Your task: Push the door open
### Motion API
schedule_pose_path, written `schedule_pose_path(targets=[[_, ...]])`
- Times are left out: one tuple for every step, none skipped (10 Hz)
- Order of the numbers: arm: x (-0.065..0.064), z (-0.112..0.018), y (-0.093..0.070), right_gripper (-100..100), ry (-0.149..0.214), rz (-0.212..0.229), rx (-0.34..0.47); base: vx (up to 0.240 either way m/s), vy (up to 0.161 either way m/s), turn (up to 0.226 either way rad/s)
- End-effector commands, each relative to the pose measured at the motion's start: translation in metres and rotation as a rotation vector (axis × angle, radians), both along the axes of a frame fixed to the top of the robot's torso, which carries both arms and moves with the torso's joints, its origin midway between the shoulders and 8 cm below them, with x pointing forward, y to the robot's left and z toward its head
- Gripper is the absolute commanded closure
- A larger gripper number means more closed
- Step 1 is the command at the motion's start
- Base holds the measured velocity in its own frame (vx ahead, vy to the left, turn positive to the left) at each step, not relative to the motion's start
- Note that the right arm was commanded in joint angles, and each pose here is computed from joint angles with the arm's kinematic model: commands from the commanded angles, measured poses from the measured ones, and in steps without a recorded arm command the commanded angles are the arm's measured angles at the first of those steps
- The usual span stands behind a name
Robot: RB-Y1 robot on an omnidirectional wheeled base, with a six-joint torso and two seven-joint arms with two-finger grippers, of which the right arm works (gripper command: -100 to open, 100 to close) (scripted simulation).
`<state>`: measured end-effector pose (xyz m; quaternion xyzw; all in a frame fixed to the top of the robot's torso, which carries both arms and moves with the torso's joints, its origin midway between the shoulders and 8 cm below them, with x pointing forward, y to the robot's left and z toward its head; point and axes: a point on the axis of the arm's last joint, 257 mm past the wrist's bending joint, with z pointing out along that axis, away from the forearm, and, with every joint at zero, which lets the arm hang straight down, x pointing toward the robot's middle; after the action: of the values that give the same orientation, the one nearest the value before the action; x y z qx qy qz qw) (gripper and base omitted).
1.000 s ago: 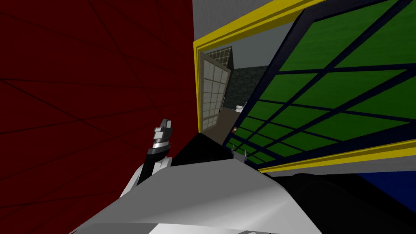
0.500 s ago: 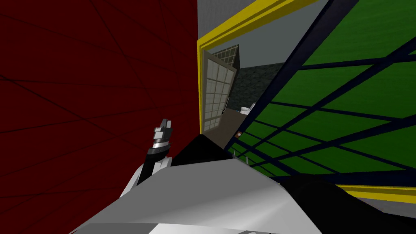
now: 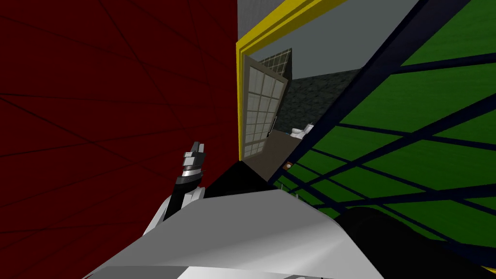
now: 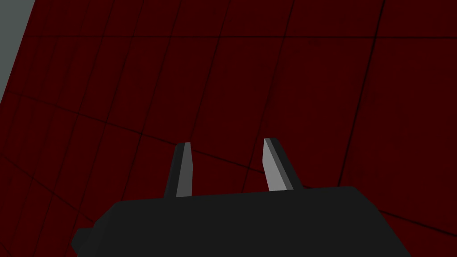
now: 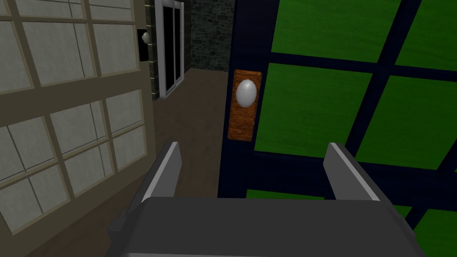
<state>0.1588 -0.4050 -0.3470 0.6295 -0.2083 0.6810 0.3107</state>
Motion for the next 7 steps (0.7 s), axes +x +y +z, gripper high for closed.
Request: schedule_pose_path(targets=[[-0.01,-0.007,0.0,-100,-0.002,-0.016,0.02,0.068,-0.059,0.1],[-0.02,-0.014,-0.001,-100,-0.001,-0.033,0.042,0.104,-0.087,0.131],[-0.031,-0.02,-0.002,-100,-0.001,-0.051,0.063,0.132,-0.102,0.163],[-0.041,-0.026,-0.003,-100,0.0,-0.068,0.081,0.128,-0.116,0.188],[-0.051,-0.031,-0.003,-100,0.0,-0.083,0.096,0.124,-0.144,0.152],[-0.06,-0.035,-0.003,-100,0.001,-0.099,0.111,0.151,-0.134,0.131],[-0.068,-0.039,-0.003,-100,0.001,-0.113,0.123,0.138,-0.164,0.111]])
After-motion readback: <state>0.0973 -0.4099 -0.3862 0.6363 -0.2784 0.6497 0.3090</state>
